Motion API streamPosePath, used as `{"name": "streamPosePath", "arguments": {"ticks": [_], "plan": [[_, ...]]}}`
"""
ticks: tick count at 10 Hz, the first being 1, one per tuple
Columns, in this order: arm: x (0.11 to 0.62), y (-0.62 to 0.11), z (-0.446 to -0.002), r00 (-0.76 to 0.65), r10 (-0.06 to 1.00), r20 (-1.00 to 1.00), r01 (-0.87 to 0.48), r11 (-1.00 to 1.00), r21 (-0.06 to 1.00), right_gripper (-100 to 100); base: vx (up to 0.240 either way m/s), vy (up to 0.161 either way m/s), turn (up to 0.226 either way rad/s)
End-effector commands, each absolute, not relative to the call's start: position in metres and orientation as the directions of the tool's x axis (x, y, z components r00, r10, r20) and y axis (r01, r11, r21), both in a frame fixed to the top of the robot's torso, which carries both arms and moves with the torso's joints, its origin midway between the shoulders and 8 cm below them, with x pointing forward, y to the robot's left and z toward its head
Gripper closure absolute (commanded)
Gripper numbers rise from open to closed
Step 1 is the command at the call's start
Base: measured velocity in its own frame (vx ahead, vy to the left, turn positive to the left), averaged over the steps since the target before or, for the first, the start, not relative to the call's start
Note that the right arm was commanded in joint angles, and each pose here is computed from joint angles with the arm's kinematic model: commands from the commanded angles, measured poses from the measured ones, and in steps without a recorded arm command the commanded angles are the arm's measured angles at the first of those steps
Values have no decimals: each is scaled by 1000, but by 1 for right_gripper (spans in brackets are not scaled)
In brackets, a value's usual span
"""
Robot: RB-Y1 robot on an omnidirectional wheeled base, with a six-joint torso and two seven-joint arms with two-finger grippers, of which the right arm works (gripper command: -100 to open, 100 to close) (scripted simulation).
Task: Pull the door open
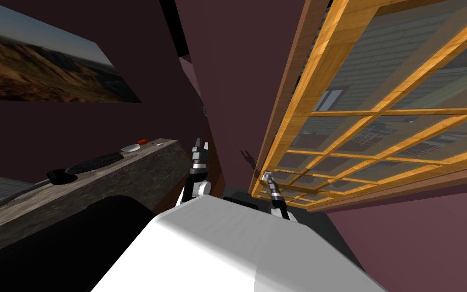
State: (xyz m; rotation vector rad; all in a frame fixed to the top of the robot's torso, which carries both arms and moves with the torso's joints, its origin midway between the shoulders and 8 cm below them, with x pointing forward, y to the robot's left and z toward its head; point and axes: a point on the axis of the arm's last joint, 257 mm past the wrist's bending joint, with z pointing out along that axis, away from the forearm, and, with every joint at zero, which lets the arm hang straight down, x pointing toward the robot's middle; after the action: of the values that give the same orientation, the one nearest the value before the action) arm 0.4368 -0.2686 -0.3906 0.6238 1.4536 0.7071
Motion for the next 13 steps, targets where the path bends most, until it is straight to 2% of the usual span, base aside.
{"name": "streamPosePath", "arguments": {"ticks": [1, 13], "plan": [[432, -257, -401, -35, 797, -603, -38, 602, 798, 100, -26, -6, 85], [430, -283, -401, 12, 920, -392, -7, 392, 920, 100, -21, -1, 51]]}}
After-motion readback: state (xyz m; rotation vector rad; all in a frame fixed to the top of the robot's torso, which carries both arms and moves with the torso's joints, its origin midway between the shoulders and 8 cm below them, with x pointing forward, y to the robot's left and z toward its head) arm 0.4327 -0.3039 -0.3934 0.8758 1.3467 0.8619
